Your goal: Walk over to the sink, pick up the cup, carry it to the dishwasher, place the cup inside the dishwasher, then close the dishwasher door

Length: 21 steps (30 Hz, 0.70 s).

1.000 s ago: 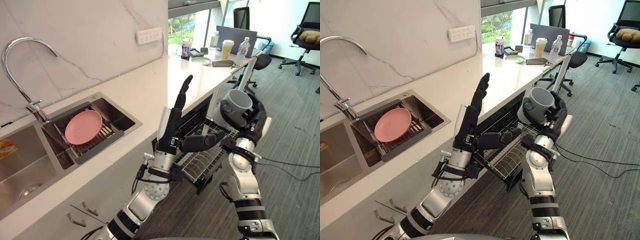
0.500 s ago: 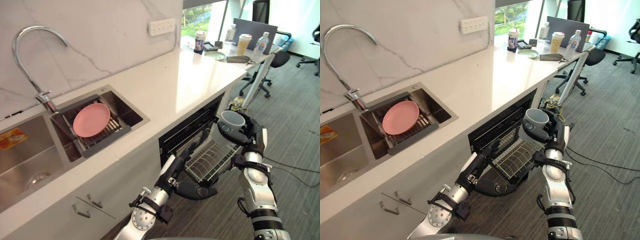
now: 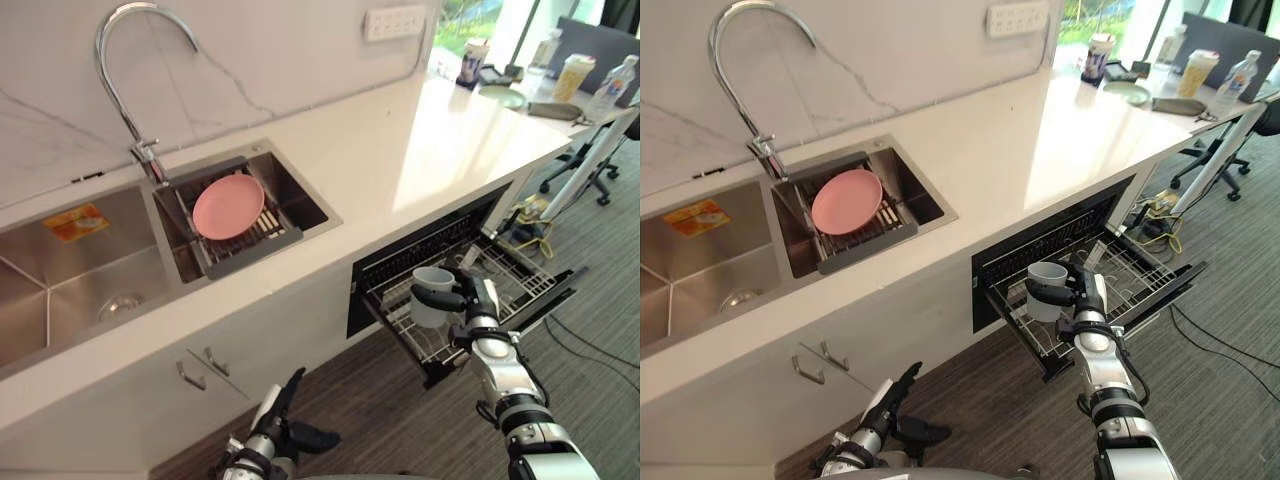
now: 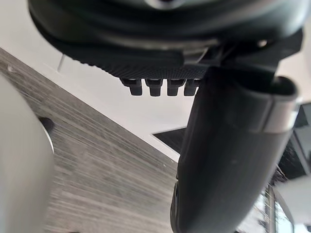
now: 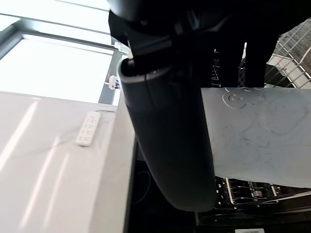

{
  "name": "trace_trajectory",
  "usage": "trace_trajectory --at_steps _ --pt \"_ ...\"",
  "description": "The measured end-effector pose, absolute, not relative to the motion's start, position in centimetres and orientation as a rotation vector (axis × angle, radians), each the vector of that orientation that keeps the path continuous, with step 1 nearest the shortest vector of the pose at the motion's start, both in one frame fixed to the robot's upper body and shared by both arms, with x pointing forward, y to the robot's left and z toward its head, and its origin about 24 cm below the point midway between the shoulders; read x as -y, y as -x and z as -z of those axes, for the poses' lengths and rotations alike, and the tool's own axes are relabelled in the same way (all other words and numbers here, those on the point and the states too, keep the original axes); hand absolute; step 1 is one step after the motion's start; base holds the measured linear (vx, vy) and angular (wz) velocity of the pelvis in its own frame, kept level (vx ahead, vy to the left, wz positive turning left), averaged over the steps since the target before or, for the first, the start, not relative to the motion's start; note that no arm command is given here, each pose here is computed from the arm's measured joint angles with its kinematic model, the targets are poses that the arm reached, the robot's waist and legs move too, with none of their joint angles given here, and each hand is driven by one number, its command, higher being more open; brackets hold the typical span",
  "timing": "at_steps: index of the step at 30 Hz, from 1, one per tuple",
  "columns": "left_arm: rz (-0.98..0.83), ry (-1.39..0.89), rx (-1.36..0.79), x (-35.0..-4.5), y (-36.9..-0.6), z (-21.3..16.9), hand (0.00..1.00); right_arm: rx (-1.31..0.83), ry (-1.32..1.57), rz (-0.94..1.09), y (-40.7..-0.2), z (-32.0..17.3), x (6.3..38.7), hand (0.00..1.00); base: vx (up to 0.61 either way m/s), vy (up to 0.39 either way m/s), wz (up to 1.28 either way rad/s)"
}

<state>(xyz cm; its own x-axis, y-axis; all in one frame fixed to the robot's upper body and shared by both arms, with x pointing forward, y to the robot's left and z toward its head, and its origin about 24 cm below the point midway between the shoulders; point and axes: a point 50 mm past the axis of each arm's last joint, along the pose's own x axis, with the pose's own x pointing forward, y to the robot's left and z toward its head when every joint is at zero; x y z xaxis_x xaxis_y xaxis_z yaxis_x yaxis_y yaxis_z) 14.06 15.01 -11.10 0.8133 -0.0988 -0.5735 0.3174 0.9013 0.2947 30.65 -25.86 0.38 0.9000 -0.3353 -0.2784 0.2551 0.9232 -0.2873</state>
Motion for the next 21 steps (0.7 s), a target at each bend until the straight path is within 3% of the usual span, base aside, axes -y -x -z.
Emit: trace_trajectory --at_steps 4,10,15,21 --pt "0.132 -0.507 -0.510 -17.4 -17.8 10.1 1.00 -0.195 0.390 0.372 -34.6 -7.1 29.0 0.00 -0.08 0.005 0.07" --pt "0.056 -0.561 -0.571 -19.4 -17.5 10.5 1.00 -0.083 0.547 0.406 -36.1 -12.2 30.6 0.00 0.01 0.004 0.09" --pt "0.045 -0.540 -0.536 -18.7 -18.3 10.1 1.00 -0.044 0.584 0.425 -37.1 -14.7 30.9 0.00 -0.05 0.015 0.07" --pt "0.042 -0.512 -0.520 -18.2 -19.0 9.9 1.00 -0.116 0.604 0.369 -37.2 -14.4 31.2 0.00 -0.02 -0.012 0.08"
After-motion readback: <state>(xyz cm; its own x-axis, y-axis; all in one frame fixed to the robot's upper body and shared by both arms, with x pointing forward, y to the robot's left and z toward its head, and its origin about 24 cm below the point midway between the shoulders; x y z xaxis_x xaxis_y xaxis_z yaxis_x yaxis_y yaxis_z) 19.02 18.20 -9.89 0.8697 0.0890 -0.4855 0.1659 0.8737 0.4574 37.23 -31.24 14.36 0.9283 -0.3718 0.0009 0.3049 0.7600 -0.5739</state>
